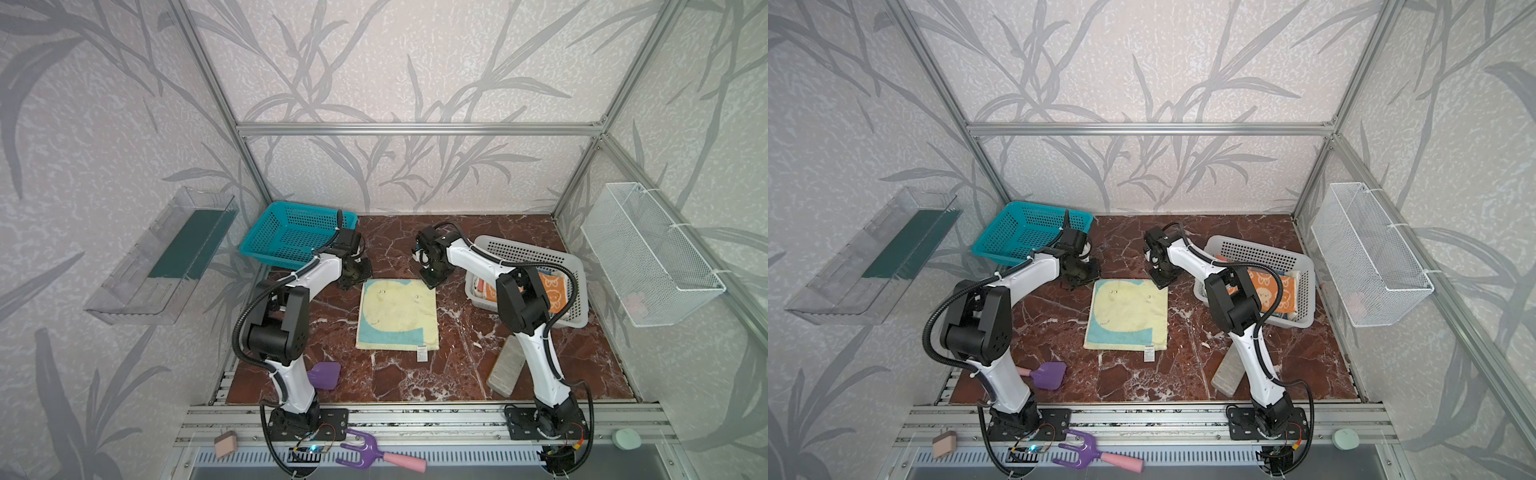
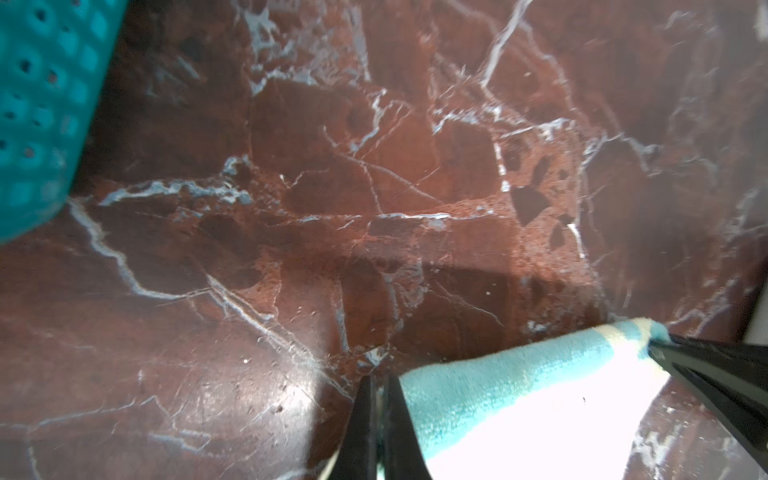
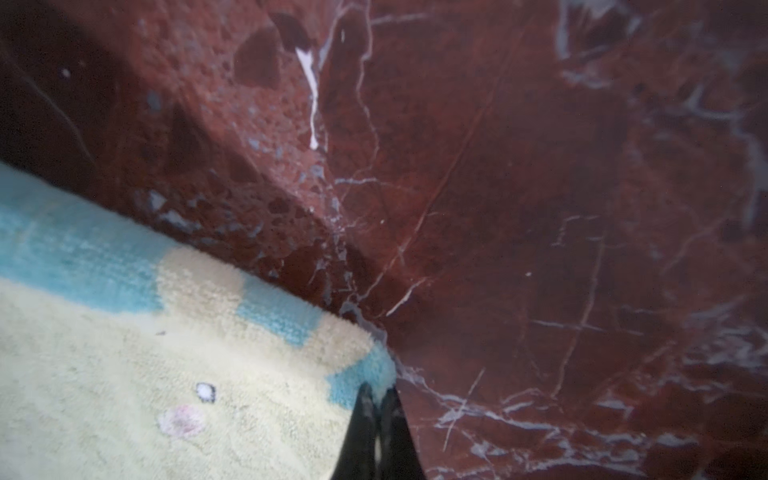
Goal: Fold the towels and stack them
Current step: 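Grasp the far edge with both grippers and fold it toward the robot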
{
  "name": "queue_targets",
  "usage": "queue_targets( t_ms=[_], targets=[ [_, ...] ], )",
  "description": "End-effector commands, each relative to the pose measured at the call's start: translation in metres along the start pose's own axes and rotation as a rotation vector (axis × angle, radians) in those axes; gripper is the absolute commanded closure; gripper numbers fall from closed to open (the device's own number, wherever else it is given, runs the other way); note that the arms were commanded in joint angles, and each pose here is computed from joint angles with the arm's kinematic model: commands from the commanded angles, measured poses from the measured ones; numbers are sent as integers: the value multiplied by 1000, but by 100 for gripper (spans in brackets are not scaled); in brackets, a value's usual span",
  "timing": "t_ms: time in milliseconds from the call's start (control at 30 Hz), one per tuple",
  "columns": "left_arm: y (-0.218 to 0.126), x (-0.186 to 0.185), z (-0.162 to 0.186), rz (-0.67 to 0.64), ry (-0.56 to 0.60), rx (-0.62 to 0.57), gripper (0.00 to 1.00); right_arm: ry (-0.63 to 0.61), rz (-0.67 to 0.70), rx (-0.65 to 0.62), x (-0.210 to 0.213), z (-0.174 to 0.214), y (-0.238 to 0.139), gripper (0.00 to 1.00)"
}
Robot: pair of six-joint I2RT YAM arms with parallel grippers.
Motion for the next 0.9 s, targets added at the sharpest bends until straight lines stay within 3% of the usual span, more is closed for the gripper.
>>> queue_targets(
  t_ms=[0,300,567,700,867],
  targets=[
    [-10,0,0,28,22,-24,100,-24,34,-22,-7,-6,-21,100],
    [-22,1,-7,84,42,-42,100,-47,96,-142,-12,-15,-64,100],
    [-39,7,12,155,77,-51,100,-89,98,-258,-1,9,-97,100],
    [-31,21,38,188,59,-21,100,-101,43,-280,14,36,-90,100],
    [-15,39,67,220,20,12,100,-90,6,-212,24,65,-61,100]
  ],
)
Point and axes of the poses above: each gripper's point midway between its finger pads, its own y axis out along the fingers, its own x axis along the line the jaws close on, z = x × y, the point moved 7 cm from there along -y, back along the fingers, and after that the axes turned 11 degrees about -y, right-handed, at the moved point
